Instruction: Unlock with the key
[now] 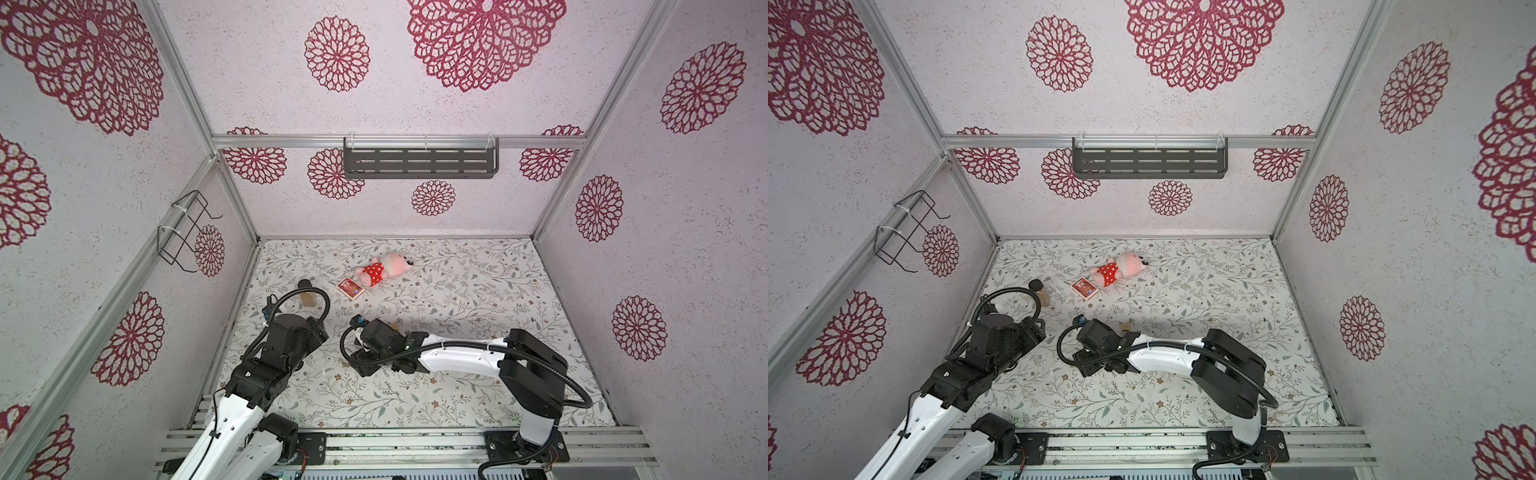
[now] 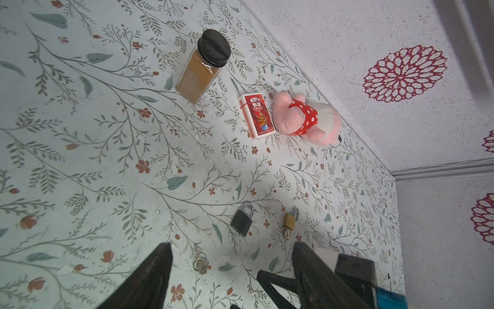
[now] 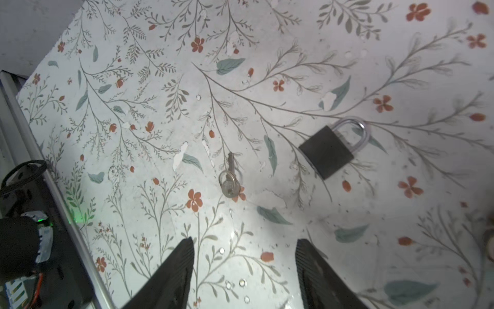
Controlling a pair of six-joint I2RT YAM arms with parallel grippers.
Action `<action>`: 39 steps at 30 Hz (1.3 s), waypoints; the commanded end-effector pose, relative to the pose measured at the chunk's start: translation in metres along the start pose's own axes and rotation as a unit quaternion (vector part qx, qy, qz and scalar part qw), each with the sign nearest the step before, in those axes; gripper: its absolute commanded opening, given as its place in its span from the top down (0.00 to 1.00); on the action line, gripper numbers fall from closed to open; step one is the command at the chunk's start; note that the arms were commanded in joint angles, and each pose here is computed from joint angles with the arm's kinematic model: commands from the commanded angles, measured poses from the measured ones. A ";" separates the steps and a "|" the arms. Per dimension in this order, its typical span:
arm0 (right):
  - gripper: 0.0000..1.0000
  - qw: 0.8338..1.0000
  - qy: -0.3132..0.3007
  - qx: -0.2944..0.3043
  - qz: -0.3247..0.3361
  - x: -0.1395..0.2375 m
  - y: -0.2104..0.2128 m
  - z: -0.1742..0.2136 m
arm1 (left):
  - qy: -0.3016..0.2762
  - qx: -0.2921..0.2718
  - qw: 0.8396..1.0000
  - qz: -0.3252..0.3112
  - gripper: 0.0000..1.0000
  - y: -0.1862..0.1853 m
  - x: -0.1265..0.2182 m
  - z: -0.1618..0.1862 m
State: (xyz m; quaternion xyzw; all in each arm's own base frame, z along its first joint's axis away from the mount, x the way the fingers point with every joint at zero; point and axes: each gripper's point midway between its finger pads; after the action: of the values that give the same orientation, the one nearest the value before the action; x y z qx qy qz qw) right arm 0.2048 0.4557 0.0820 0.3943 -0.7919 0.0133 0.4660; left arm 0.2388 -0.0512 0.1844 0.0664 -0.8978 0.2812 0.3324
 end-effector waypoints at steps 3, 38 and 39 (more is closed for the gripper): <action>0.45 0.997 0.017 0.060 -0.050 -0.013 0.014 -0.008 | 0.011 0.018 1.000 -0.007 0.24 0.012 0.006 0.007; 0.90 0.990 0.088 0.074 -0.082 -0.057 0.007 0.012 | 0.013 0.050 0.999 -0.018 0.23 0.027 0.000 0.020; 0.92 0.990 0.087 0.074 -0.081 -0.056 0.006 0.012 | 0.013 0.050 0.999 -0.017 0.23 0.026 0.000 0.020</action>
State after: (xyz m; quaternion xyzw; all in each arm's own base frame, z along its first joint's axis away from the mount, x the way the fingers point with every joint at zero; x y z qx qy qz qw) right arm 0.2064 0.4905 0.0359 0.4856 -0.7157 0.0649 0.4977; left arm 0.2170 -0.0439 0.1578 0.0884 -0.8749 0.3141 0.3578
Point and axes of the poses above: each gripper's point midway between its finger pads, its own x axis back along the fingers, its own y axis along the line the jaws close on, z = x × y, and after that the axes turned 7 degrees about -x, right-handed
